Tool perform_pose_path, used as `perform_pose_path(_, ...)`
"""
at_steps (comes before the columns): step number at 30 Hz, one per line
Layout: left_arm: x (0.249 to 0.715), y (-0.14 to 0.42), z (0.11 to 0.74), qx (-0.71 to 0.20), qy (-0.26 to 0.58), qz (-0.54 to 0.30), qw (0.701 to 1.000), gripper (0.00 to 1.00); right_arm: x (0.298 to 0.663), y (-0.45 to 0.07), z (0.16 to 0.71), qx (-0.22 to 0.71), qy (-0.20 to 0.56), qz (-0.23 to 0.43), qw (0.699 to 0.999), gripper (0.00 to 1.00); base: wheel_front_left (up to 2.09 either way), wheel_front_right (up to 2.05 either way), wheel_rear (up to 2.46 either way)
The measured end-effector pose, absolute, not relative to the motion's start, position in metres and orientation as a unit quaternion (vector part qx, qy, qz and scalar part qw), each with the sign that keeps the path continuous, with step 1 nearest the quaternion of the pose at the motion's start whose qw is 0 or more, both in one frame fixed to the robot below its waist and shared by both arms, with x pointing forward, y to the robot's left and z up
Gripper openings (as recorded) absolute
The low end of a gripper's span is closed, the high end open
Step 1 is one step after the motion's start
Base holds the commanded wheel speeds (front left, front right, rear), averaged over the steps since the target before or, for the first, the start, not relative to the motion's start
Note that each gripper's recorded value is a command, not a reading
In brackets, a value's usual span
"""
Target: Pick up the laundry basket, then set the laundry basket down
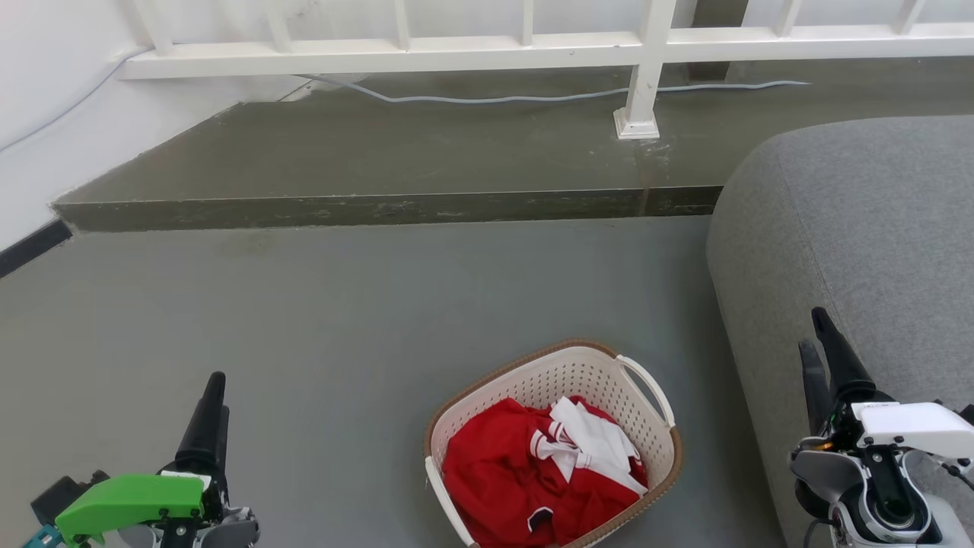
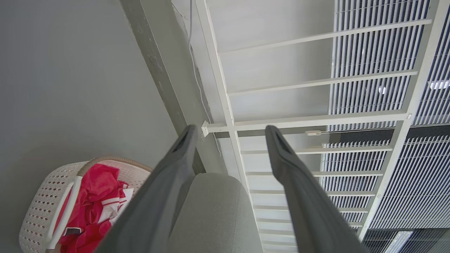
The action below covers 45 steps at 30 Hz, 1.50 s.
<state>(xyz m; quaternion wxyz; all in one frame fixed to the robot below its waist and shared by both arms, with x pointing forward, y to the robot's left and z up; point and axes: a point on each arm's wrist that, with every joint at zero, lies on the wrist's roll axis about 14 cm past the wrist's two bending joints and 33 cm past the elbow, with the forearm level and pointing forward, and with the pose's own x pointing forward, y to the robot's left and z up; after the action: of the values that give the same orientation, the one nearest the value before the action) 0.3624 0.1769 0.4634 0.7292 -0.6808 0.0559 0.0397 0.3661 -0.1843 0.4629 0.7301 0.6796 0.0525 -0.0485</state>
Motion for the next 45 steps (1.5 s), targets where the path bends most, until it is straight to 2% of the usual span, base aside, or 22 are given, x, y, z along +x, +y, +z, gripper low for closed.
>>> perform_pose_path(10,0.363,0.174,0.468,-0.610,0.062,0.019,0.790,1.00,0.370,-0.176,0.471,0.633,0.053,-0.027,0.772,1.00,0.00,0.00,0.00)
perform_pose_path(21,0.362,0.167,0.470,-0.543,0.065,0.003,0.837,1.00,0.371,-0.171,0.474,0.540,0.063,-0.001,0.839,1.00,0.00,0.00,0.00)
perform_pose_path(26,0.362,0.169,0.473,-0.492,0.062,-0.006,0.868,1.00,0.373,-0.168,0.477,0.493,0.063,0.013,0.868,1.00,0.00,0.00,0.00)
perform_pose_path(29,0.363,0.169,0.476,-0.477,0.057,-0.009,0.877,1.00,0.374,-0.166,0.479,0.481,0.060,0.017,0.875,1.00,0.00,0.00,0.00)
perform_pose_path(36,0.364,0.163,0.481,-0.412,0.050,-0.024,0.909,1.00,0.377,-0.162,0.481,0.406,0.061,0.024,0.912,1.00,0.00,0.00,0.00)
perform_pose_path(45,0.365,0.157,0.489,-0.358,0.035,-0.039,0.932,1.00,0.377,-0.155,0.482,0.338,0.056,0.038,0.939,1.00,0.00,0.00,0.00)
